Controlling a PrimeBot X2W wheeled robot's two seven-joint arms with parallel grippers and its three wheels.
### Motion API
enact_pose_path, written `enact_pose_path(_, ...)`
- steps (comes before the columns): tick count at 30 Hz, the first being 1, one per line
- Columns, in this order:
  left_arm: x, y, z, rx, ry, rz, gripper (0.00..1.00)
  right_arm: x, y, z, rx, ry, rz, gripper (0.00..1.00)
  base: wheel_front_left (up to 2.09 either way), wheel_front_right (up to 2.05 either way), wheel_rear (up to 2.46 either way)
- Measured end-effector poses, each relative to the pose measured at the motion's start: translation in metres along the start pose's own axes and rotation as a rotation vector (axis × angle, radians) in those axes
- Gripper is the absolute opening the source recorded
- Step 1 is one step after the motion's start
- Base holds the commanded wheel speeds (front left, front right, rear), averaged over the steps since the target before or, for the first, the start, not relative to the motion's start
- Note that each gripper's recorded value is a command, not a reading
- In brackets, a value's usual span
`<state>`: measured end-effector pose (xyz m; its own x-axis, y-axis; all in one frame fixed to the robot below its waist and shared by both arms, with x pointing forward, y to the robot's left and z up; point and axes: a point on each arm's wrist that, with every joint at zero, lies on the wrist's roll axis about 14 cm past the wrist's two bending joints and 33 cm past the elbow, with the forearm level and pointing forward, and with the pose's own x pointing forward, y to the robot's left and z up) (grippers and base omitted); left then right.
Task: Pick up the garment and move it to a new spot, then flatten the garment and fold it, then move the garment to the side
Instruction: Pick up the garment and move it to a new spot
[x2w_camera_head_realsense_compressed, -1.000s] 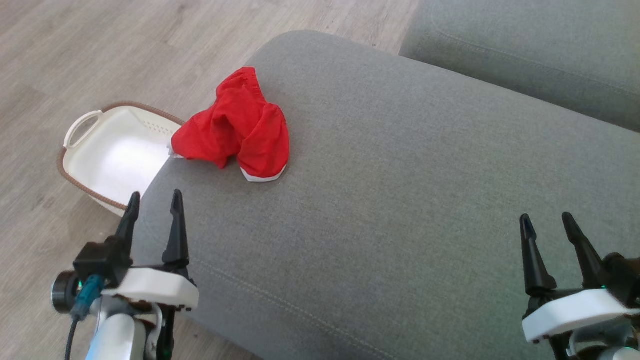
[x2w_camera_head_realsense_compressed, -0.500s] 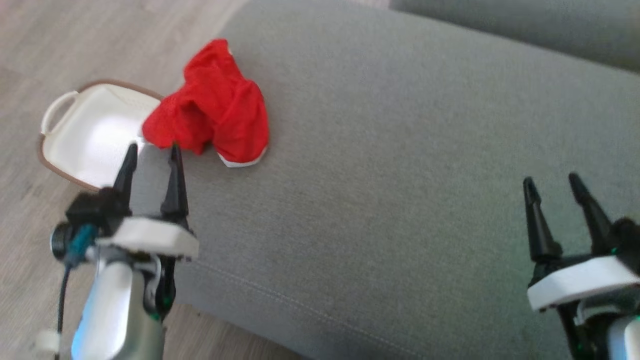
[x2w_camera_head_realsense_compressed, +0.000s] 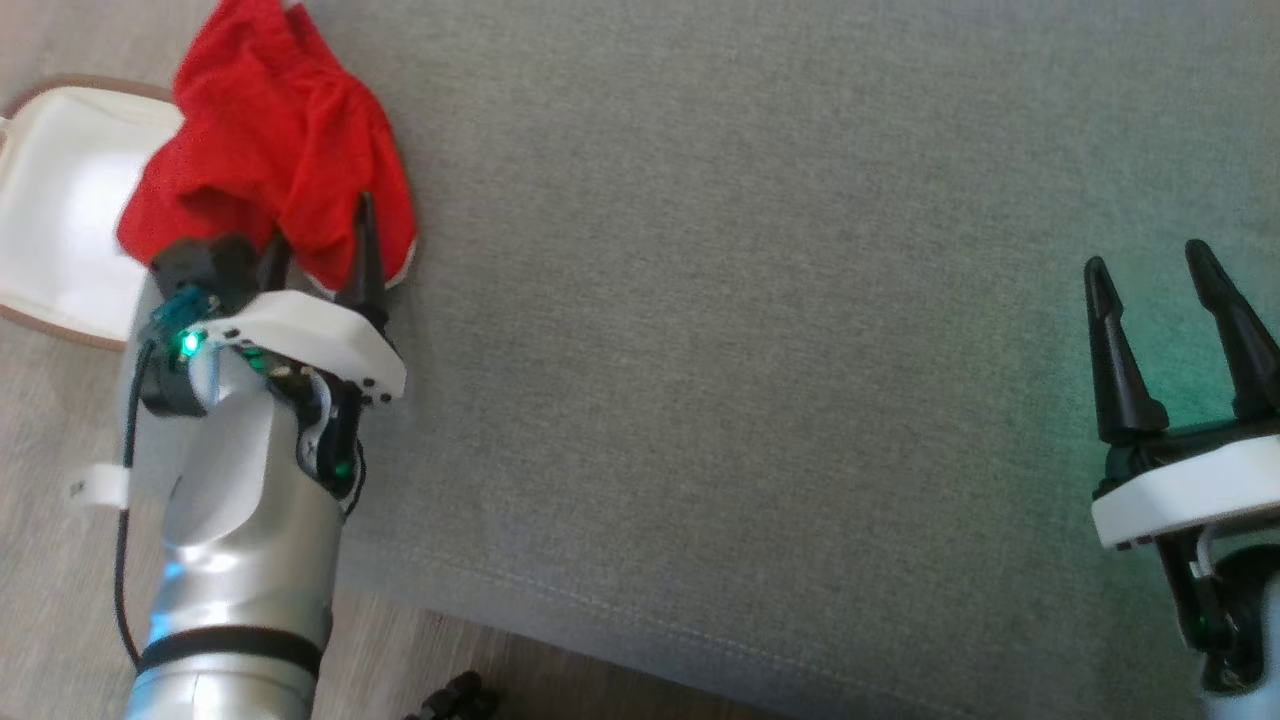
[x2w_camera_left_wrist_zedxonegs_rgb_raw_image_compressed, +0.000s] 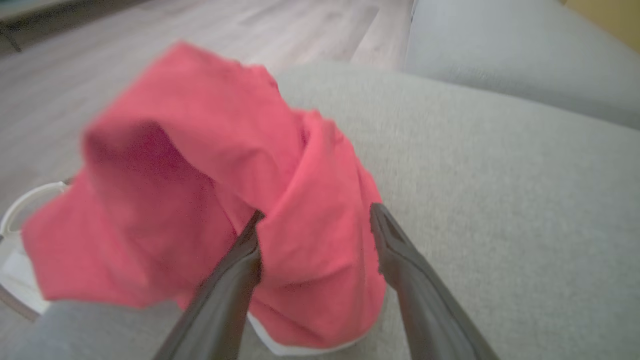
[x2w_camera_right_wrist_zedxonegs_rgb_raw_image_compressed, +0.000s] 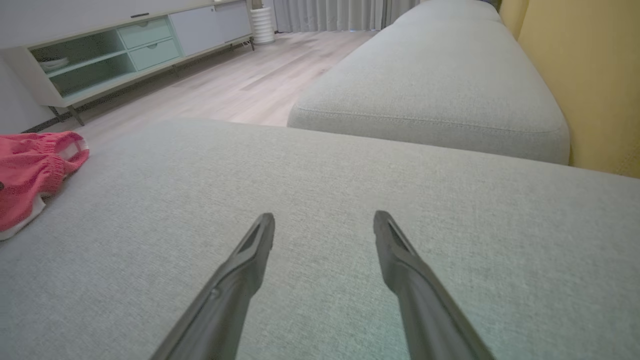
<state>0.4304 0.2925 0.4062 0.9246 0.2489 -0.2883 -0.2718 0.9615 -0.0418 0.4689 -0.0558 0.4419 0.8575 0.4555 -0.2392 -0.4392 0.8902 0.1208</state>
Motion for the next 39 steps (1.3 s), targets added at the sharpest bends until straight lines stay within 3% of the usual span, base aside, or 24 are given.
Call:
enact_pose_path(6,0.003,-0.004,-0.053,-0.033,0.19,0.005,1.0,-0.001,-0.01,-0.011,0.01,0.026,-0.018,1.0,0.0,0.0,0.0)
enact_pose_path(7,0.004,-0.004,-0.053,-0.035,0.196,0.007,0.4,0.0,-0.009,-0.009,0.009,0.021,-0.016,1.0,0.0,0.0,0.0)
enact_pose_path(8,0.006,-0.003,-0.048,-0.038,0.185,0.008,0.0,0.001,-0.009,-0.006,0.007,0.012,-0.016,1.0,0.0,0.0,0.0)
enact_pose_path(15,0.008,0.003,0.032,-0.03,-0.082,0.023,0.0,-0.006,-0.004,0.009,0.007,-0.03,-0.017,1.0,0.0,0.0,0.0)
enact_pose_path(28,-0.094,0.03,0.139,0.009,-0.518,0.082,0.0,-0.046,0.017,0.043,0.021,-0.13,-0.032,1.0,0.0,0.0,0.0)
enact_pose_path(34,-0.132,0.019,0.135,0.014,-0.558,0.053,0.0,-0.066,0.024,0.052,0.03,-0.166,-0.041,1.0,0.0,0.0,0.0)
enact_pose_path(39,-0.139,-0.01,0.117,0.011,-0.523,-0.037,0.0,-0.084,0.02,0.049,0.044,-0.171,-0.075,1.0,0.0,0.0,0.0)
